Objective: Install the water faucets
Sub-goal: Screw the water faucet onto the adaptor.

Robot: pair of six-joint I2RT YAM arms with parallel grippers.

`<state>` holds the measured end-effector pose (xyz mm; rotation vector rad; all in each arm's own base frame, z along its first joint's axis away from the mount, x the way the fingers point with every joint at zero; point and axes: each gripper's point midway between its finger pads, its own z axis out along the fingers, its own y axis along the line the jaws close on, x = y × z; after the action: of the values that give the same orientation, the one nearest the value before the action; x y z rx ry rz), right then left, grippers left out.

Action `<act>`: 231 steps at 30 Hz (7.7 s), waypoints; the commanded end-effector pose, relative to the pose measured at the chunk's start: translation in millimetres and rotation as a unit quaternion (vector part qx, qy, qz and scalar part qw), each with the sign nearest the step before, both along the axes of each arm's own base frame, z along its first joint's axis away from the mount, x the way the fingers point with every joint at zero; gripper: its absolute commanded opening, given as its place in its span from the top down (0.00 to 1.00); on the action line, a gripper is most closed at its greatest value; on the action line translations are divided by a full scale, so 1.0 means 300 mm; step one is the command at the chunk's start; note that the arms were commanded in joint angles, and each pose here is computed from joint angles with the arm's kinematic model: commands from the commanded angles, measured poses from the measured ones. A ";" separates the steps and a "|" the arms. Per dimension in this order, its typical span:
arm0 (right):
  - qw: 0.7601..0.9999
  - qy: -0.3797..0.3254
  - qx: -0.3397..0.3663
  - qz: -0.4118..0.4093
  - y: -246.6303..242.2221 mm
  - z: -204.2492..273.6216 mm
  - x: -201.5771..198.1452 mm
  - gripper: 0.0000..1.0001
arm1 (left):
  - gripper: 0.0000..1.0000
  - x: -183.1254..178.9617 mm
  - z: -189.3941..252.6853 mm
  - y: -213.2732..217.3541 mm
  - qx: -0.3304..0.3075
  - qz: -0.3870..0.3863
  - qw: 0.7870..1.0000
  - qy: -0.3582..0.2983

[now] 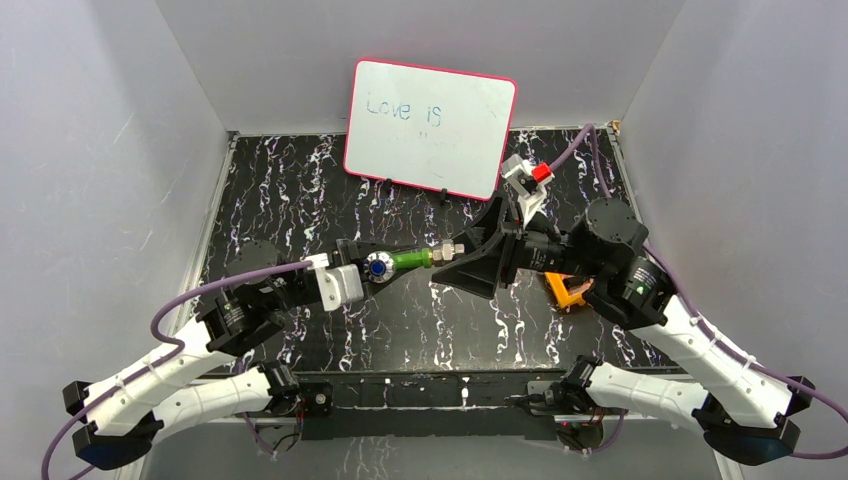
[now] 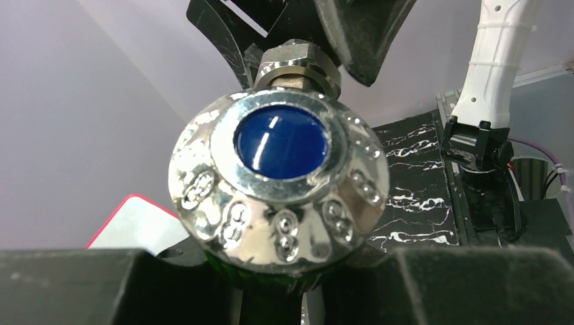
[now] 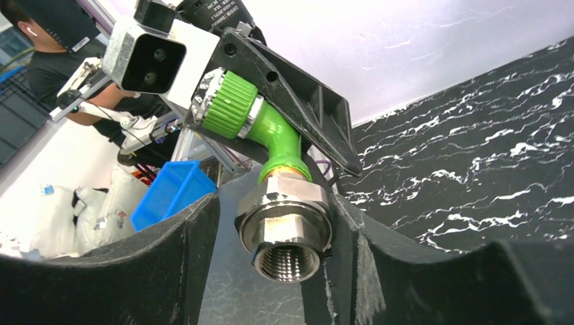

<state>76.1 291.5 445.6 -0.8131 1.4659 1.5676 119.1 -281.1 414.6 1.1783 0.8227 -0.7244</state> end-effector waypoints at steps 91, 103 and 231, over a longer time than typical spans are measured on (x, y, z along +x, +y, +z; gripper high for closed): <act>0.791 -0.611 -0.018 -0.021 -0.053 -0.001 0.060 0.78 | 1.00 -0.111 0.021 -0.026 -0.019 -0.057 0.924 0.379; 0.895 -0.446 0.001 -0.001 -0.020 0.018 0.032 0.97 | 1.00 -0.103 -0.023 -0.037 0.004 -0.062 0.945 0.320; 0.997 -0.080 -0.007 0.002 0.010 -0.018 0.009 1.00 | 1.00 -0.026 0.075 0.004 -0.019 -0.015 0.999 0.030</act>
<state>86.1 287.3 425.7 -1.0181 1.2871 1.3087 111.0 -282.9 394.5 1.1352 1.0679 -0.9169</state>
